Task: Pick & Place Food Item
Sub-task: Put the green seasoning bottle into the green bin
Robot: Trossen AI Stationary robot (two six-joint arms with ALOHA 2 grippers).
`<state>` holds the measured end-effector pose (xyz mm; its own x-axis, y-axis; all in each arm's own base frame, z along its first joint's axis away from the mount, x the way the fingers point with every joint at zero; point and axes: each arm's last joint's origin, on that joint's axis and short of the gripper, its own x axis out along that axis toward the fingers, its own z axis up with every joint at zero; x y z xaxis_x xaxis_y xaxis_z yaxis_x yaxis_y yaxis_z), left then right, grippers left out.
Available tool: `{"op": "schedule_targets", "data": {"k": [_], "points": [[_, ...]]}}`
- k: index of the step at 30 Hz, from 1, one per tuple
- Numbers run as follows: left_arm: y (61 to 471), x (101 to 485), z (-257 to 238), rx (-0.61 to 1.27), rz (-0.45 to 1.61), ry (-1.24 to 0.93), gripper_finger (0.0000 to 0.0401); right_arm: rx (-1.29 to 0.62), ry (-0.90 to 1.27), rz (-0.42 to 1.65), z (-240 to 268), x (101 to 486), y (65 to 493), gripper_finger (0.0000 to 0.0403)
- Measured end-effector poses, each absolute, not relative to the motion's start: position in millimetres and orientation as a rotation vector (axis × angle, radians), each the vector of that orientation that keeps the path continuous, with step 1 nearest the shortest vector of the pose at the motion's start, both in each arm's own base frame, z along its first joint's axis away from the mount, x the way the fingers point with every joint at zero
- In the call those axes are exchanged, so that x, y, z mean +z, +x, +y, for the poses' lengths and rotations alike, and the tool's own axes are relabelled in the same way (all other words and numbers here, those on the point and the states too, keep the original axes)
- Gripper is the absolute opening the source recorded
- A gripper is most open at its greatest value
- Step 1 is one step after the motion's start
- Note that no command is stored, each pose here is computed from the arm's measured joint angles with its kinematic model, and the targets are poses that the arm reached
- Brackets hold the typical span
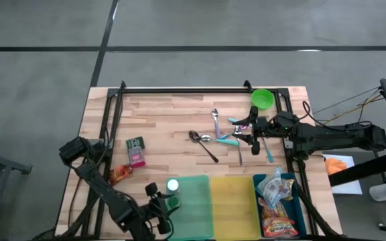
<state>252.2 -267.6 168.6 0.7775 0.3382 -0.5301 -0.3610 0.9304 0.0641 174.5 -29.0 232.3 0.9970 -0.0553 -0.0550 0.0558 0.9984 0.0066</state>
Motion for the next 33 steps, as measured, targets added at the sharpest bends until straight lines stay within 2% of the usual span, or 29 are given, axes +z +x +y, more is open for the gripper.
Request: {"op": "schedule_targets", "data": {"k": [17,28,33], "points": [[249,156,-264,0.373,0.553,-0.060,0.0205,-0.055,0.008,0.054,-29,232,174,0.0221],[249,156,-264,0.370,0.555,-0.061,0.0311,-0.055,0.008,0.054,-29,232,174,0.0221],[250,160,-266,0.362,0.541,-0.087,0.0335,-0.055,0.008,0.055,-29,232,174,0.0221]]}}
